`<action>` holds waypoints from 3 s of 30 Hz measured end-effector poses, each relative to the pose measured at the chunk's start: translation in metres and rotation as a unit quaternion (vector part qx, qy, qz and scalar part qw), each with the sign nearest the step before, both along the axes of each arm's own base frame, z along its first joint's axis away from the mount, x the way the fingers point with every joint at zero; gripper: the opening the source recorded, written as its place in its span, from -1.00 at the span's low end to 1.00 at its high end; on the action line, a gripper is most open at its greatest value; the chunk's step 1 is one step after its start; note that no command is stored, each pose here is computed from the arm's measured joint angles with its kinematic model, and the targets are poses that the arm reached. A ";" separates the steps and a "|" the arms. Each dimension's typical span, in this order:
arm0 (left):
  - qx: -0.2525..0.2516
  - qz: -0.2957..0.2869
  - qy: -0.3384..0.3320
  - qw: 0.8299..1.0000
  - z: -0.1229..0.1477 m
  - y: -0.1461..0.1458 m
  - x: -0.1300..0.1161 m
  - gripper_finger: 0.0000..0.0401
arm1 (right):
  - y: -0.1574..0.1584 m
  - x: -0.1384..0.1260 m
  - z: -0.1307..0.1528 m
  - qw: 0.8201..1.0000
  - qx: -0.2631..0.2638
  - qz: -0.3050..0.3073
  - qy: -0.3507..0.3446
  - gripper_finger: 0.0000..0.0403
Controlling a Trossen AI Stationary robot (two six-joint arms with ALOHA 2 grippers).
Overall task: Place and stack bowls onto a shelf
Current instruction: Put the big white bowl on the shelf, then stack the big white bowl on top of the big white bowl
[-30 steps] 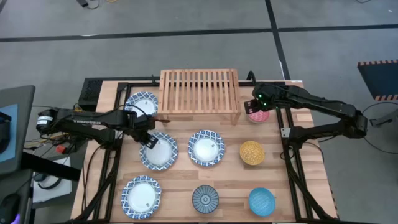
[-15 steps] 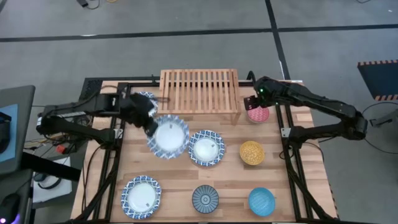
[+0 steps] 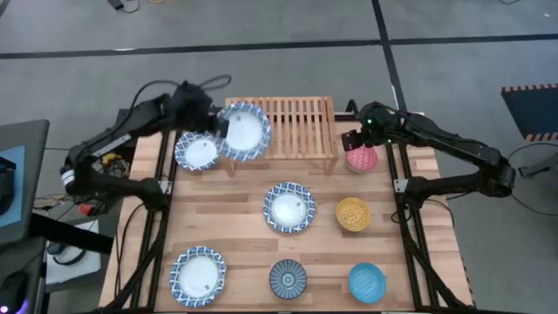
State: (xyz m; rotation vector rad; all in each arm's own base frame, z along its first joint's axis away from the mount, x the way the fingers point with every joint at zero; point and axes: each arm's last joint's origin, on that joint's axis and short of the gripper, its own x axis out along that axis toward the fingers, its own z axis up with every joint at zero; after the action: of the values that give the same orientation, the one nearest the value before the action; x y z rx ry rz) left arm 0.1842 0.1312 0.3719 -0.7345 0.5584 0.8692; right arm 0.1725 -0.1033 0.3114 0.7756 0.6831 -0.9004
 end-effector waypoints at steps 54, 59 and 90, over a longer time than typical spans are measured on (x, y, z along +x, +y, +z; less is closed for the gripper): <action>0.117 0.002 0.021 0.993 0.054 0.032 -0.040 0.31 | -0.002 0.004 0.003 1.000 -0.011 0.000 -0.028 -0.07; 0.163 0.014 -0.001 0.987 0.062 -0.001 -0.057 0.31 | 0.003 0.012 0.008 0.998 -0.023 0.016 -0.061 -0.07; 0.104 -0.132 -0.015 0.986 -0.059 -0.108 -0.044 0.31 | 0.038 0.047 0.035 0.967 -0.079 0.088 -0.225 -0.07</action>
State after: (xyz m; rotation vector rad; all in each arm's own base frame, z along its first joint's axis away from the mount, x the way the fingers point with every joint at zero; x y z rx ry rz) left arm 0.1397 0.0229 0.3133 -0.4704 0.5160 0.6561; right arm 0.2196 -0.0651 0.3466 0.7294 0.2697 -0.5784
